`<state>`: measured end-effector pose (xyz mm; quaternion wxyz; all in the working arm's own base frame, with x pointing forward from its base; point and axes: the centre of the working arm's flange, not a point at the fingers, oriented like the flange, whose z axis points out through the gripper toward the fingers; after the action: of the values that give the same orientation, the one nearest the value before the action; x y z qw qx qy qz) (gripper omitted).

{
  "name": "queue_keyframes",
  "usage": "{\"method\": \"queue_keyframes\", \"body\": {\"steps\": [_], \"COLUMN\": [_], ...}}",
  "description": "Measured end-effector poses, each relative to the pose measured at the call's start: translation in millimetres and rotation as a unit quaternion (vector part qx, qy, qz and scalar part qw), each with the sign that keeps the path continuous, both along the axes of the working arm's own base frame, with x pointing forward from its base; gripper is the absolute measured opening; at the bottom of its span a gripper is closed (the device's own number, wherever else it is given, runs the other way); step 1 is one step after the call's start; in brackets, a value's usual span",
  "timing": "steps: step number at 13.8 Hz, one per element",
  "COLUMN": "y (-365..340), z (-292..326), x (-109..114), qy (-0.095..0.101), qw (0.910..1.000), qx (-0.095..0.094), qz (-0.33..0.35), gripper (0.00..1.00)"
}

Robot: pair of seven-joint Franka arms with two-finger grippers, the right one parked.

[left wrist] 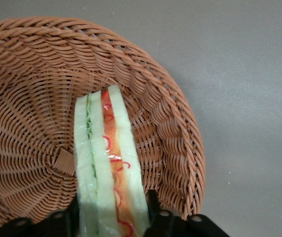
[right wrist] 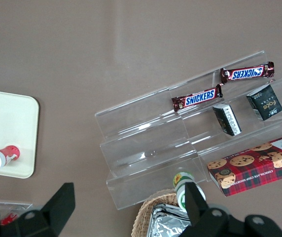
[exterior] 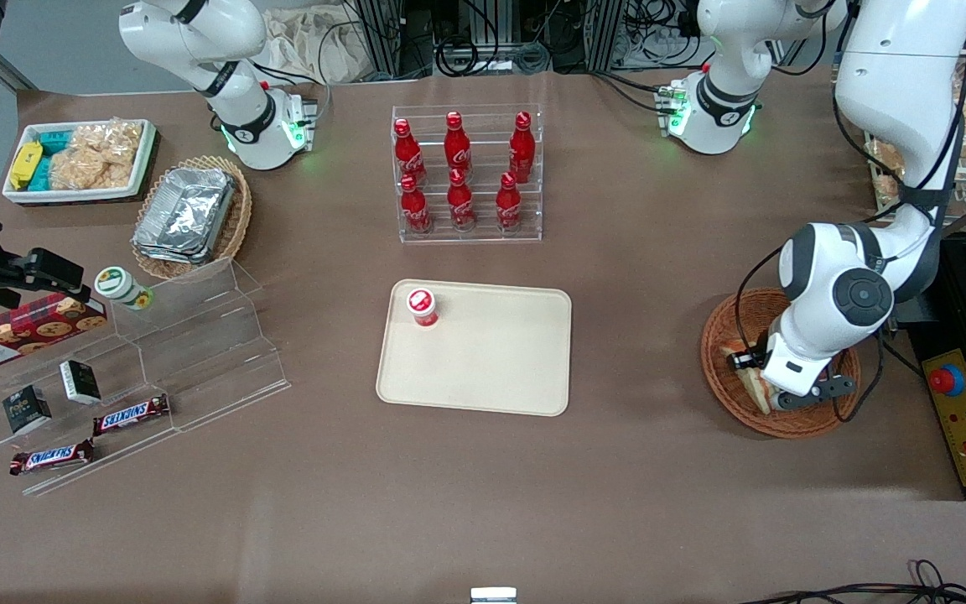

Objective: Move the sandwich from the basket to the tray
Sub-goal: 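Close the left gripper on the sandwich and lift it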

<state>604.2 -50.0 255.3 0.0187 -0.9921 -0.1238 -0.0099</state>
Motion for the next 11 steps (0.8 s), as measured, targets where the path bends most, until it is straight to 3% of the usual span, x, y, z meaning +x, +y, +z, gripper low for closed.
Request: {"method": "queue_keyframes", "body": {"steps": [2, 5, 11], "y": [0.7, 1.6, -12.8], "z": [3.9, 34.6, 175.6], "x": [0.3, 3.8, 8.5], "qy": [-0.001, 0.012, 0.032], "qw": [1.0000, 0.9999, 0.9989], "qx": [0.001, 0.008, 0.024], "qz": [0.000, -0.002, -0.022], "gripper": [0.34, 0.32, 0.28]}}
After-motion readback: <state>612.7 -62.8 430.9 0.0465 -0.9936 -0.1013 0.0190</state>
